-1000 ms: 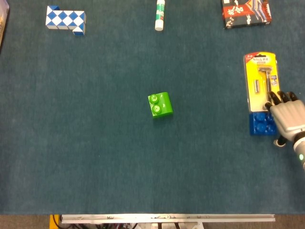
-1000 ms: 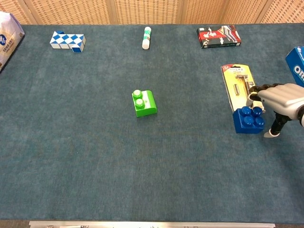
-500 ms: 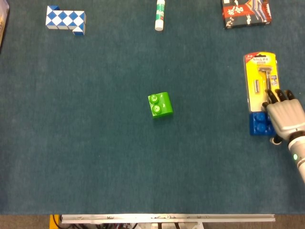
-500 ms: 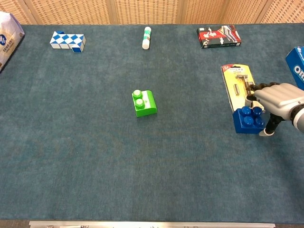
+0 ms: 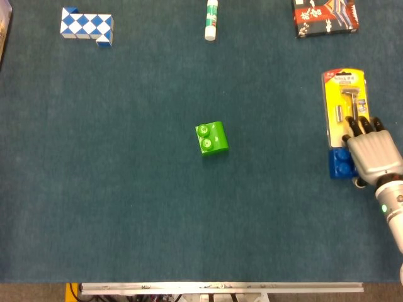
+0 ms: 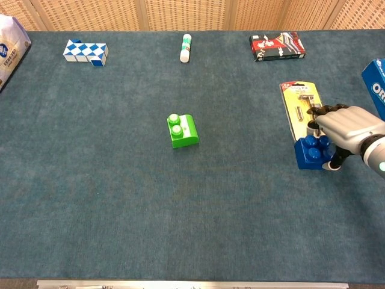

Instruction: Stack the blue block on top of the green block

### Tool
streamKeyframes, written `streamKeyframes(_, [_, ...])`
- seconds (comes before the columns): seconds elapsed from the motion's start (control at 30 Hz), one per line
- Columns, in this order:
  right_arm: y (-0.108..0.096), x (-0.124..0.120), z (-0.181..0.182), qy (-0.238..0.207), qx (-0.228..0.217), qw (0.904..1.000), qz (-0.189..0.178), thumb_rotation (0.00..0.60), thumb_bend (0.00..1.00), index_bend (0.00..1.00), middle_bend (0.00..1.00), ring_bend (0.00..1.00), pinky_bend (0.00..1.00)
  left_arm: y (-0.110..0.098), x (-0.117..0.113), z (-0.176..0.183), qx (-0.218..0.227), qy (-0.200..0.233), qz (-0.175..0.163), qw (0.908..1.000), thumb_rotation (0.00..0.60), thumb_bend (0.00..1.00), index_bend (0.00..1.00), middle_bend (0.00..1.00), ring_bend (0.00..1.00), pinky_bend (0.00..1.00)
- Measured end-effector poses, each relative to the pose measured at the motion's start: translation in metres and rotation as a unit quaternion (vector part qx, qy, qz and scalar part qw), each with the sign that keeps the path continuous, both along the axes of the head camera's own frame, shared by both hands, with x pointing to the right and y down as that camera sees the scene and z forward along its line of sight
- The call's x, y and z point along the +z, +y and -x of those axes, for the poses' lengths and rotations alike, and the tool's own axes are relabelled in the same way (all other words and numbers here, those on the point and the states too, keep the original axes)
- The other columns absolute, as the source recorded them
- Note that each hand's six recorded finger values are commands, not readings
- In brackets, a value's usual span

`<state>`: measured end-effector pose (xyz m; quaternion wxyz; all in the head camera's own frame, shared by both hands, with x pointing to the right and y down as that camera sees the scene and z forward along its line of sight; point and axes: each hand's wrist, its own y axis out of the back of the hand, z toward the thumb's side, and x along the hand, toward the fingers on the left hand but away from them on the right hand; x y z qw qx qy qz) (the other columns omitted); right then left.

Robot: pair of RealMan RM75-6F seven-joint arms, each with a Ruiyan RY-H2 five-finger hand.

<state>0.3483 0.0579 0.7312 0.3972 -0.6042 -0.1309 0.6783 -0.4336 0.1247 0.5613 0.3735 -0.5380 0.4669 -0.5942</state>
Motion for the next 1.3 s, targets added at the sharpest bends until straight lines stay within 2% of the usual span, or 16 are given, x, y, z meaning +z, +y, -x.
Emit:
streamKeyframes(0.13, [0.000,0.001,0.001,-0.005,0.001,1.0000,-0.003,0.600,0.25,0.43,0.08,0.00,0.08,0.000,0.000,0.000,0.000,0.000,0.000,1.0000,0.600,0.20,0.25,0.02,0.00,0.09])
streamKeyframes(0.3, [0.000,-0.002,0.002,-0.017,0.006,0.9998,-0.004,0.600,0.25,0.44,0.08,0.00,0.08,0.000,0.000,0.000,0.000,-0.001,0.001,1.0000,0.600,0.20,0.25,0.02,0.00,0.09])
streamKeyframes(0.5, [-0.007,-0.019,0.010,-0.050,0.009,0.9986,-0.017,0.600,0.26,0.44,0.09,0.00,0.08,0.000,0.001,0.000,0.001,-0.003,0.001,1.0000,0.600,0.20,0.25,0.02,0.00,0.09])
streamKeyframes(0.7, [-0.022,-0.045,0.033,-0.095,0.002,0.9949,-0.035,0.600,0.26,0.44,0.09,0.00,0.08,0.000,0.002,-0.001,0.003,-0.004,0.004,1.0000,0.600,0.20,0.25,0.02,0.00,0.09])
streamKeyframes(0.97, [-0.049,-0.072,0.086,-0.150,-0.044,0.9865,-0.050,0.600,0.26,0.47,0.10,0.00,0.08,0.000,0.002,-0.001,0.001,-0.005,0.004,1.0000,0.600,0.20,0.25,0.02,0.00,0.09])
streamKeyframes(1.3, [-0.058,-0.064,0.148,-0.168,-0.110,0.9794,-0.023,0.600,0.26,0.47,0.10,0.00,0.08,0.000,-0.002,0.003,-0.005,-0.005,-0.001,1.0000,0.600,0.20,0.25,0.02,0.00,0.09])
